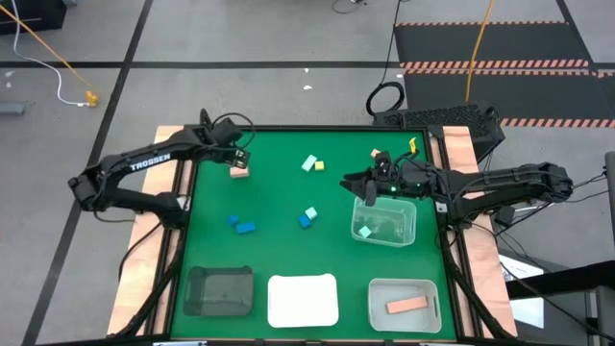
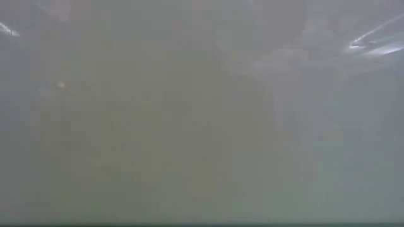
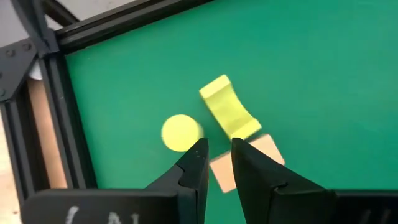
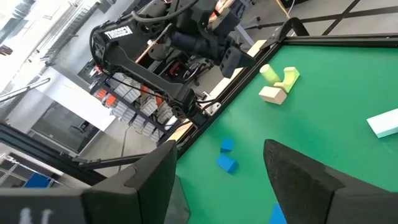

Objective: Sort & place blocks by color
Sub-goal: Put the left green block into the black bin

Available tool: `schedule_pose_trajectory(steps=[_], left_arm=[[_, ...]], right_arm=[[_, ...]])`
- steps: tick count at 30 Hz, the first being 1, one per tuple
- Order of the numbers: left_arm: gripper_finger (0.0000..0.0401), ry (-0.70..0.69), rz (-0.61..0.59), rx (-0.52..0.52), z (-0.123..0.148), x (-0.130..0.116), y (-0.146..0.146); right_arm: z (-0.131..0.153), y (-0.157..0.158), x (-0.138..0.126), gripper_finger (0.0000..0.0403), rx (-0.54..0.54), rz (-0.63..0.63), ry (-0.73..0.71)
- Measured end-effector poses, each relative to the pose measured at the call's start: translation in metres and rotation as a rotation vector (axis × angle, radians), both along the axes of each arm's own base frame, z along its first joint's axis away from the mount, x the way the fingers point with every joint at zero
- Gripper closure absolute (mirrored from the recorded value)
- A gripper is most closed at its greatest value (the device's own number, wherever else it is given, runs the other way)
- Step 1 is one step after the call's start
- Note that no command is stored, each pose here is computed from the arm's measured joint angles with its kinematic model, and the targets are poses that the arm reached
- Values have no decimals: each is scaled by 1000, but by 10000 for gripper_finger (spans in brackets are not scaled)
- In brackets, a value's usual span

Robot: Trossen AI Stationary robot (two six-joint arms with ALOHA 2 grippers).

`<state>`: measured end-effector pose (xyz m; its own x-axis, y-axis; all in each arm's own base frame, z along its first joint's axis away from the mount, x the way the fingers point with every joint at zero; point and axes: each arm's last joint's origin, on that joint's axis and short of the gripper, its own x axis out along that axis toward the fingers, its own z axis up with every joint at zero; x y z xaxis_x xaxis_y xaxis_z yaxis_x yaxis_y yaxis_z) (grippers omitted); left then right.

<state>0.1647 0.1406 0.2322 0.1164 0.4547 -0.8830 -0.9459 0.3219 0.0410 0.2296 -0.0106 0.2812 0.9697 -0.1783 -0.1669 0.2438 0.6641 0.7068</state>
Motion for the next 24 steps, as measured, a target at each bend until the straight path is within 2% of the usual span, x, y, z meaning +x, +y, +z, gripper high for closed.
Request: schedule_pose_trajectory(steps=[8,14,16,19,24], left_arm=[[331,1,117,47,1,-9,11],[388,-10,139,35,1,-11,13],[395,-12,142,35,1,-11,13],[369,-11,140,34,1,-11,13],[278,-11,143,34,1,-11,13]], right_arm=[[0,-1,0,172,-26,-5,5],[0,-1,0,172,-27,-3,7],[-1,-1,0,172,-33,-2,12],[-1,-1,0,172,-43,2,19],[-1,-1,0,172,-54,5,25]])
